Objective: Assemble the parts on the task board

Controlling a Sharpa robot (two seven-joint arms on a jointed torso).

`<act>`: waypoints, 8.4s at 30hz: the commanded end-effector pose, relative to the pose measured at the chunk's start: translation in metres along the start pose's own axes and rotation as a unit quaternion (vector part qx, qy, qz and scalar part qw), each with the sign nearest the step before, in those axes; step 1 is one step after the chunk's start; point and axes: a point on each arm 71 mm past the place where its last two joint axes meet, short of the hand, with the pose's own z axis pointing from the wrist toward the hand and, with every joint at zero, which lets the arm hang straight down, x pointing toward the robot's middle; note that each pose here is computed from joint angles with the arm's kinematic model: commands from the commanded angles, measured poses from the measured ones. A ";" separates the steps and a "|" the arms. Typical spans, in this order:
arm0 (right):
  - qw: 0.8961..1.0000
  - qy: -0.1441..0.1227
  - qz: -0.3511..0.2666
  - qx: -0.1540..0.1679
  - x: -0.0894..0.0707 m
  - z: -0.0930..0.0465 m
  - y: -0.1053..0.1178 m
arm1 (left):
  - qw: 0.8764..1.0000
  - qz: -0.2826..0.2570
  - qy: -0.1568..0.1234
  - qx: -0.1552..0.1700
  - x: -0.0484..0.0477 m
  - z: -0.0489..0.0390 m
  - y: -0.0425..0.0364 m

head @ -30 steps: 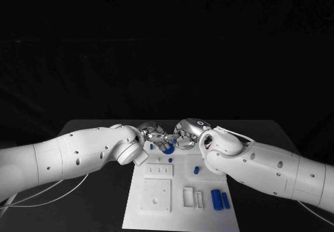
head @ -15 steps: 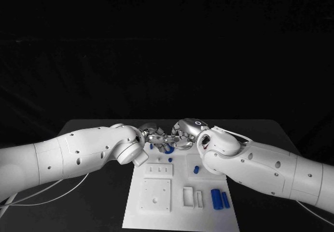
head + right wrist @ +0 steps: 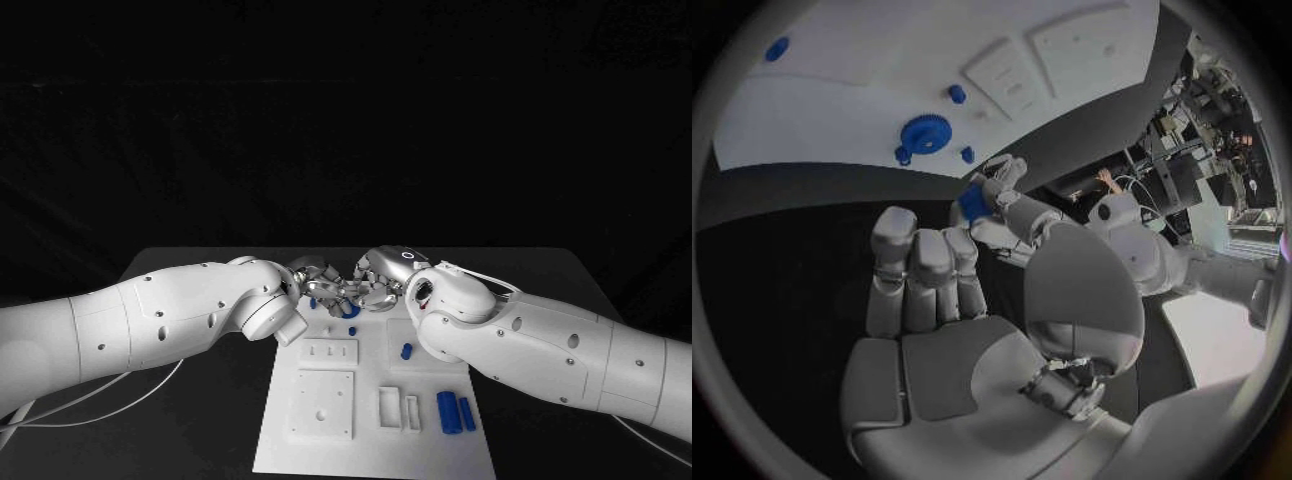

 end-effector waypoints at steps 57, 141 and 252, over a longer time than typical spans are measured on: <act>1.000 0.016 -0.010 -0.003 0.004 0.000 -0.006 | 0.992 -0.112 0.049 -0.026 -0.0005 -0.0017 0.0072; 0.994 -0.042 0.090 0.041 -0.016 -0.043 -0.110 | 0.999 0.031 -0.022 -0.029 -0.0179 -0.0161 0.0334; 0.992 -0.024 0.110 0.060 -0.019 -0.060 -0.131 | 0.969 0.235 -0.019 -0.077 0.0320 -0.0080 0.0685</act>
